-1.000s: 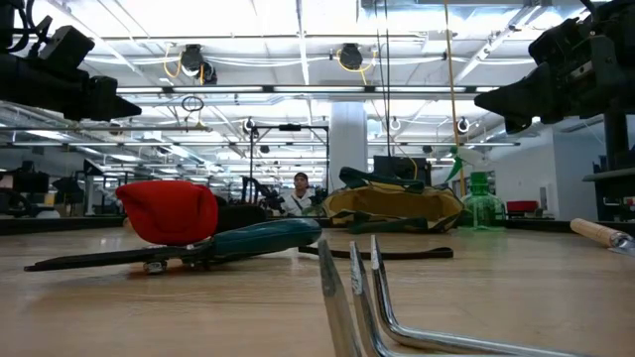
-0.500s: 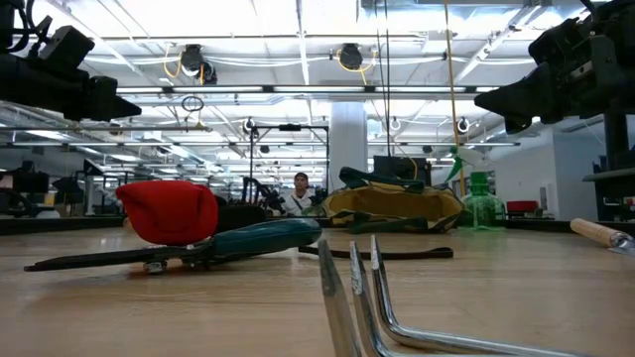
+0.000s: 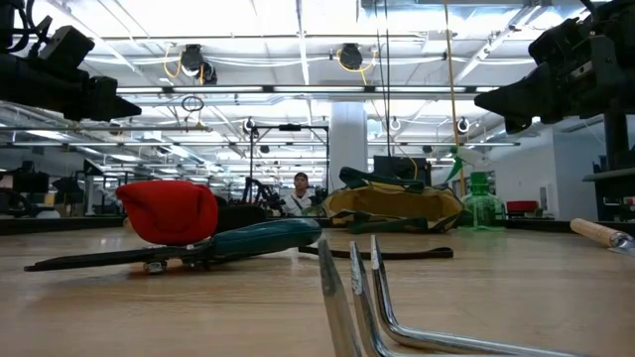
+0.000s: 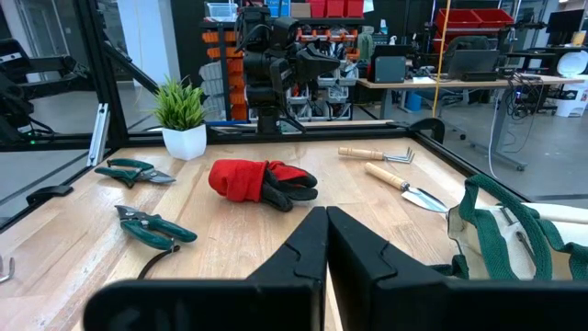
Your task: Pick & Place Garden tools in Gardening bag
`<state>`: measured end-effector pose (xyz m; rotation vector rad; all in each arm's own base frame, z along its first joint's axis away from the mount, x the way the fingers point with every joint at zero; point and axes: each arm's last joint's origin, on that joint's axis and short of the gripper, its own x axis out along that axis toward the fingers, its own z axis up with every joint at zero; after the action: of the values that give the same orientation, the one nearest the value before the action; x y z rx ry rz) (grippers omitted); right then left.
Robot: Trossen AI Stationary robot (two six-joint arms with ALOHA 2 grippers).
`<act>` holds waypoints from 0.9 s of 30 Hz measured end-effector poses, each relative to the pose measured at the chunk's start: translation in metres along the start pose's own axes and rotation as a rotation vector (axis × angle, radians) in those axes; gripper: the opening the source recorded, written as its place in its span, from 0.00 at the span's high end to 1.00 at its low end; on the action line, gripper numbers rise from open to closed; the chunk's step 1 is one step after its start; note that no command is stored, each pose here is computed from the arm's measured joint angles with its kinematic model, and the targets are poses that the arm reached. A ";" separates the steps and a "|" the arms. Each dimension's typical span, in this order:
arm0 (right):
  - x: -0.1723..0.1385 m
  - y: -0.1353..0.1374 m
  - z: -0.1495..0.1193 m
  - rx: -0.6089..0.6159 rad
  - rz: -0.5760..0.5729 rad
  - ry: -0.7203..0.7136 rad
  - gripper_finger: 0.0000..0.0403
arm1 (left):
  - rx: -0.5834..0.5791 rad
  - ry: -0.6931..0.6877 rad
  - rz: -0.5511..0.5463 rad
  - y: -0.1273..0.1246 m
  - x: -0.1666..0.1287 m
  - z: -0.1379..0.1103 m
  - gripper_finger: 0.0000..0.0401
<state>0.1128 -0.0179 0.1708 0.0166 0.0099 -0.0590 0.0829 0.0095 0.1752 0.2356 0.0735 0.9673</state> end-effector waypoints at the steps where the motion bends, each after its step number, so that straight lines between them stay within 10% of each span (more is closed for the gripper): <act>1: 0.000 0.000 0.000 0.000 0.000 0.000 0.99 | 0.000 0.000 0.000 0.000 0.000 0.000 0.92; 27: 0.000 0.000 0.000 0.000 0.000 0.000 0.99 | -0.014 -0.001 -0.001 0.000 0.000 0.000 0.92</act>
<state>0.1128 -0.0179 0.1708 0.0164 0.0096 -0.0592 0.0829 0.0095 0.1754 0.2229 0.0659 0.9666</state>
